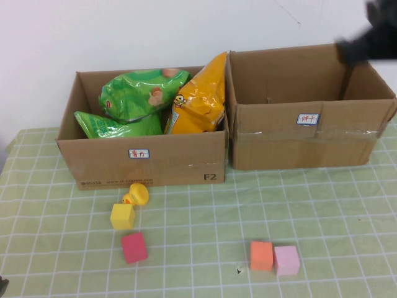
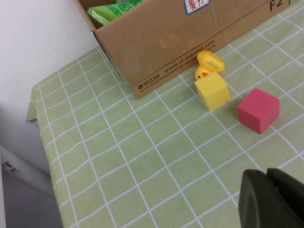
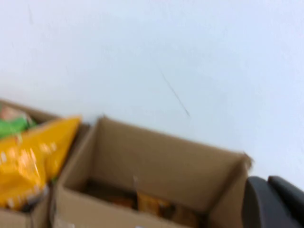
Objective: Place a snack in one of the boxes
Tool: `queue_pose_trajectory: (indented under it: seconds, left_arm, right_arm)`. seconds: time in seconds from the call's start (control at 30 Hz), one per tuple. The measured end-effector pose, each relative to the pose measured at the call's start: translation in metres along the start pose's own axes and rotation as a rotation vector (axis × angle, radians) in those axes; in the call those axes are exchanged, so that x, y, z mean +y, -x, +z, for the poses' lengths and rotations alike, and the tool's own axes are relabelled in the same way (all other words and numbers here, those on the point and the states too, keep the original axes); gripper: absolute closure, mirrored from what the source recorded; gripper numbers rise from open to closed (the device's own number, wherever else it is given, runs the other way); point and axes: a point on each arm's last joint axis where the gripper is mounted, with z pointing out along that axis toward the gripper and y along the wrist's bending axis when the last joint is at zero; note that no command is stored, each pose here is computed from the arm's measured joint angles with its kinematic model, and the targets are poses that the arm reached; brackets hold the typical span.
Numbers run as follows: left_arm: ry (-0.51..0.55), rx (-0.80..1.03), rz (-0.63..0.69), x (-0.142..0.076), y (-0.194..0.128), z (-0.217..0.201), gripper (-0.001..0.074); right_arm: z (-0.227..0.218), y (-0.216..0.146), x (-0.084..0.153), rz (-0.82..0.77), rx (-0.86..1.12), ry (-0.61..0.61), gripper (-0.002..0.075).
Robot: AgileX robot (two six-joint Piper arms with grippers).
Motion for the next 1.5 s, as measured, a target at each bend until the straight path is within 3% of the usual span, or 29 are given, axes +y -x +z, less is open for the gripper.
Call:
queue_pose_trajectory:
  seconds: [0.4, 0.7, 0.9, 1.1, 1.33, 1.5]
  left_arm:
    - [0.0, 0.0, -0.006, 0.0, 0.0, 0.0, 0.0737]
    - [0.0, 0.0, -0.008, 0.0, 0.0, 0.0, 0.0737]
    - [0.0, 0.0, -0.01, 0.0, 0.0, 0.0, 0.0737]
    - [0.0, 0.0, -0.01, 0.0, 0.0, 0.0, 0.0737]
    - [0.0, 0.0, -0.01, 0.0, 0.0, 0.0, 0.0737]
    - [0.0, 0.0, -0.01, 0.0, 0.0, 0.0, 0.0737]
  right_arm:
    - [-0.089, -0.117, -0.036, -0.016, 0.02, -0.02, 0.0728]
    - [-0.143, -0.17, -0.06, 0.054, -0.096, -0.036, 0.0728]
    - [-0.157, -0.191, -0.064, 0.119, -0.128, -0.031, 0.0728]
    - [-0.158, -0.197, -0.052, 0.25, -0.066, 0.108, 0.0728]
    - [-0.161, -0.202, -0.035, 0.219, 0.001, 0.297, 0.0728]
    - [-0.169, -0.185, -0.04, 0.068, -0.028, 0.303, 0.0728]
